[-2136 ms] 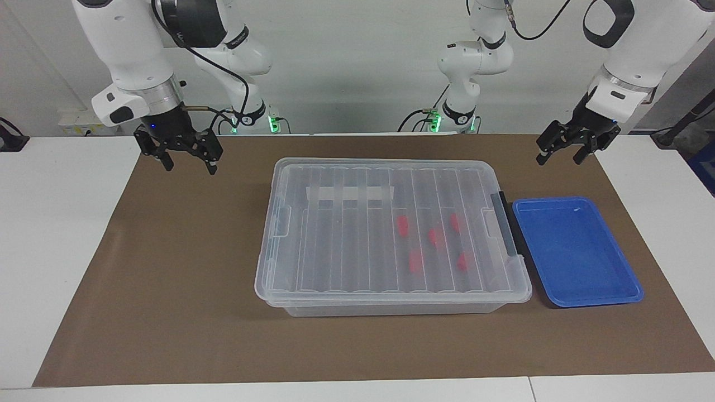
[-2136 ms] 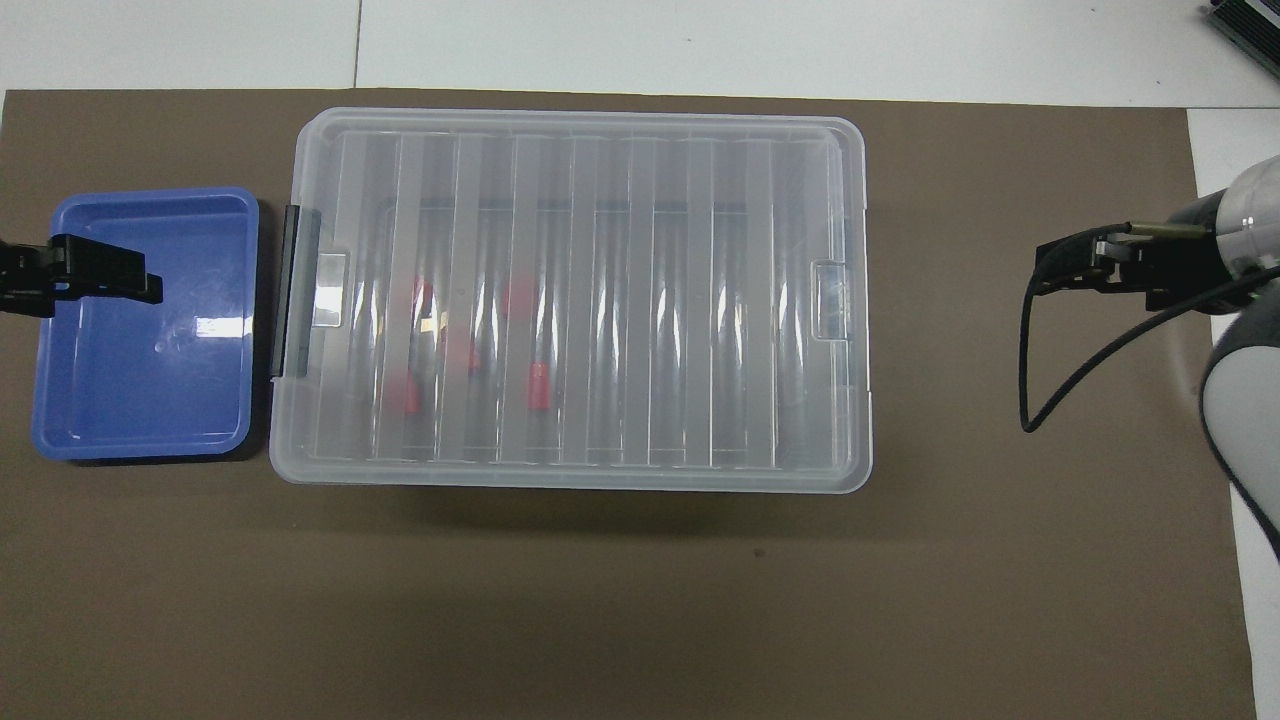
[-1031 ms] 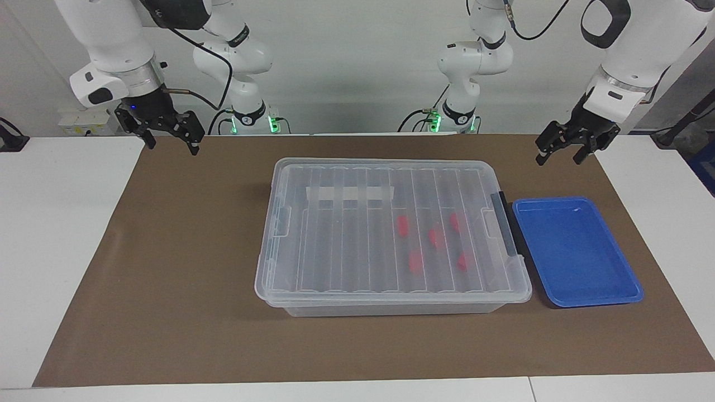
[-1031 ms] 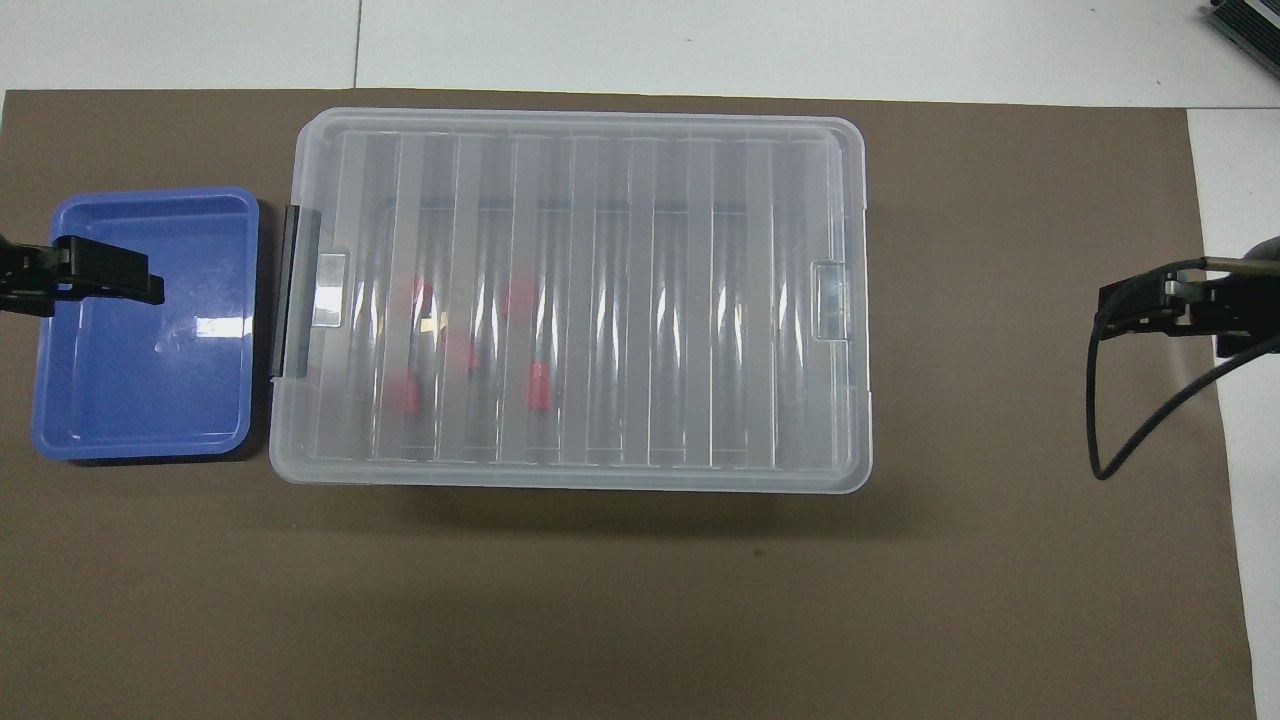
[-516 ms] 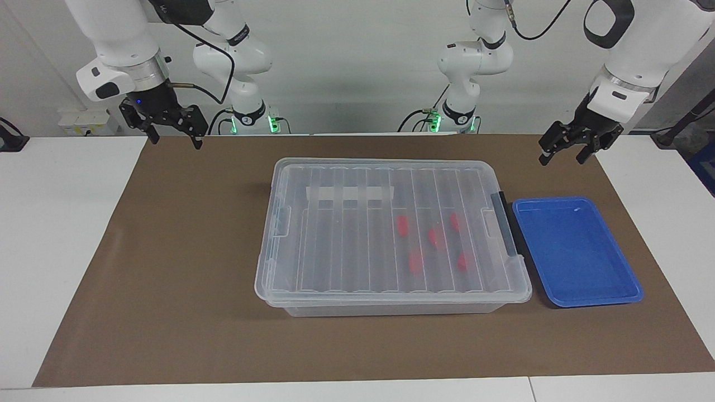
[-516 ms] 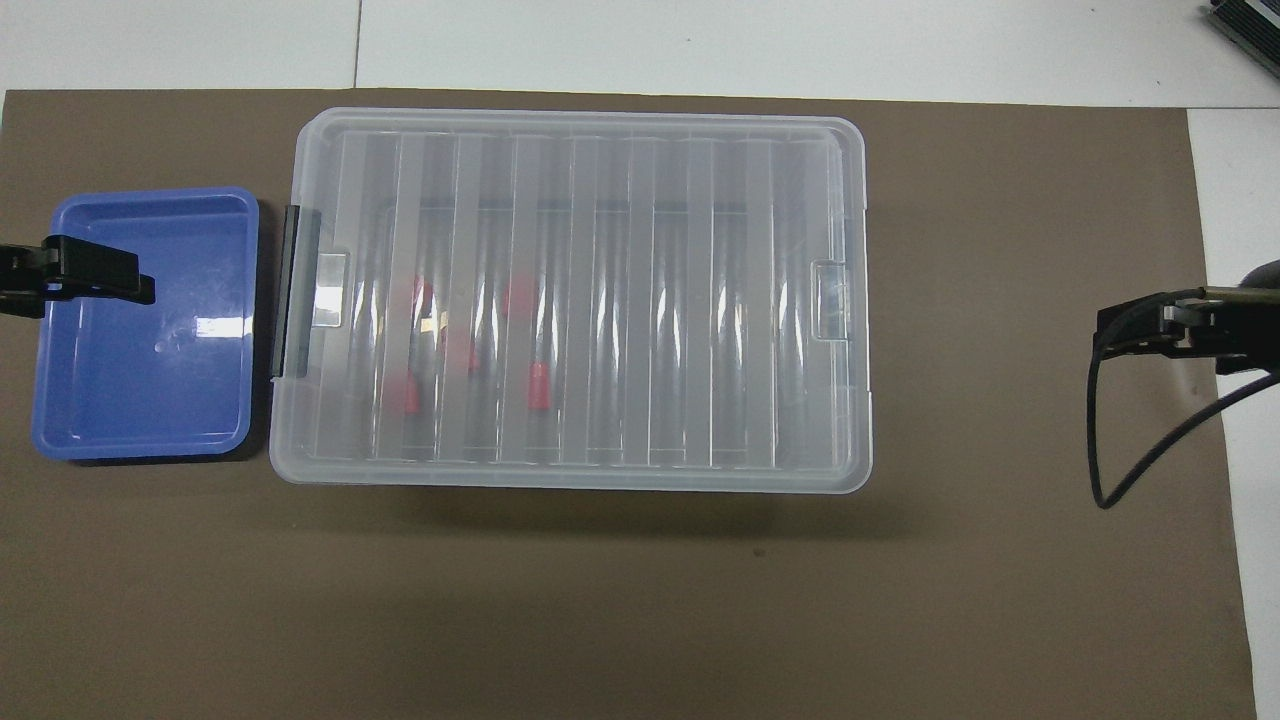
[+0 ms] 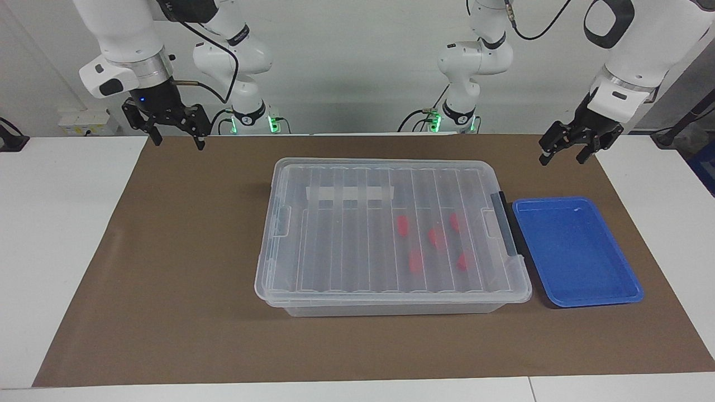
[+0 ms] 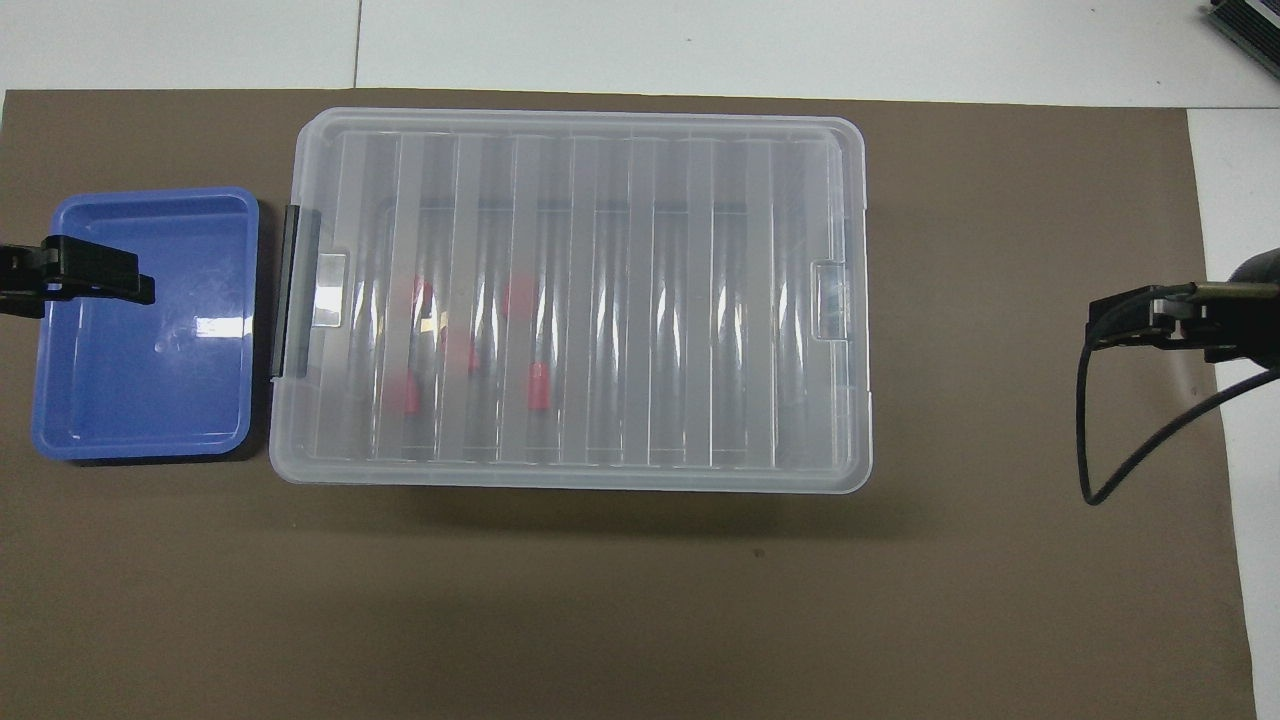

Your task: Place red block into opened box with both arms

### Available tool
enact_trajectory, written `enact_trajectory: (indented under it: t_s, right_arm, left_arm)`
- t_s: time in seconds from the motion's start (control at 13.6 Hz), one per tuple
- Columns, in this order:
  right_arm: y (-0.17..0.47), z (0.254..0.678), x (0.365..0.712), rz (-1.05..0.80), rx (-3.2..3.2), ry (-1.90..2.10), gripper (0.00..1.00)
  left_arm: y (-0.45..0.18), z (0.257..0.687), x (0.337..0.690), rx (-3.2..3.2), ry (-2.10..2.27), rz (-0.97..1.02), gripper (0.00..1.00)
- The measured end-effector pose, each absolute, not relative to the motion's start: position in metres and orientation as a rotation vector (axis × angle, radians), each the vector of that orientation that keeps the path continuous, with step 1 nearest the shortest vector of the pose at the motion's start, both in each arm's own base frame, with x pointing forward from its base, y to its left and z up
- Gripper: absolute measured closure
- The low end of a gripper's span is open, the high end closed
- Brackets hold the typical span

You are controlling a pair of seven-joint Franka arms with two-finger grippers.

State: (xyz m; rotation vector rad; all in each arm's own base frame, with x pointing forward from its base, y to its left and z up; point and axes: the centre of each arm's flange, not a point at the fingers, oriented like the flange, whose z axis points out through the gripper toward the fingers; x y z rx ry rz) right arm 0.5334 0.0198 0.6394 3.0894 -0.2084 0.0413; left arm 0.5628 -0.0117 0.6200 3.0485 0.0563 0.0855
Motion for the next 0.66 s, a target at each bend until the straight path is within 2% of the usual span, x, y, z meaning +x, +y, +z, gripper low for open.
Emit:
enact_trajectory:
  t_s: [0.66]
  right_arm:
    - [0.0183,0.6381,0.538,0.037,3.096,-0.216,0.04]
  left_arm:
    - [-0.0117,0.62,0.5628,3.049,0.056,0.085,0.0]
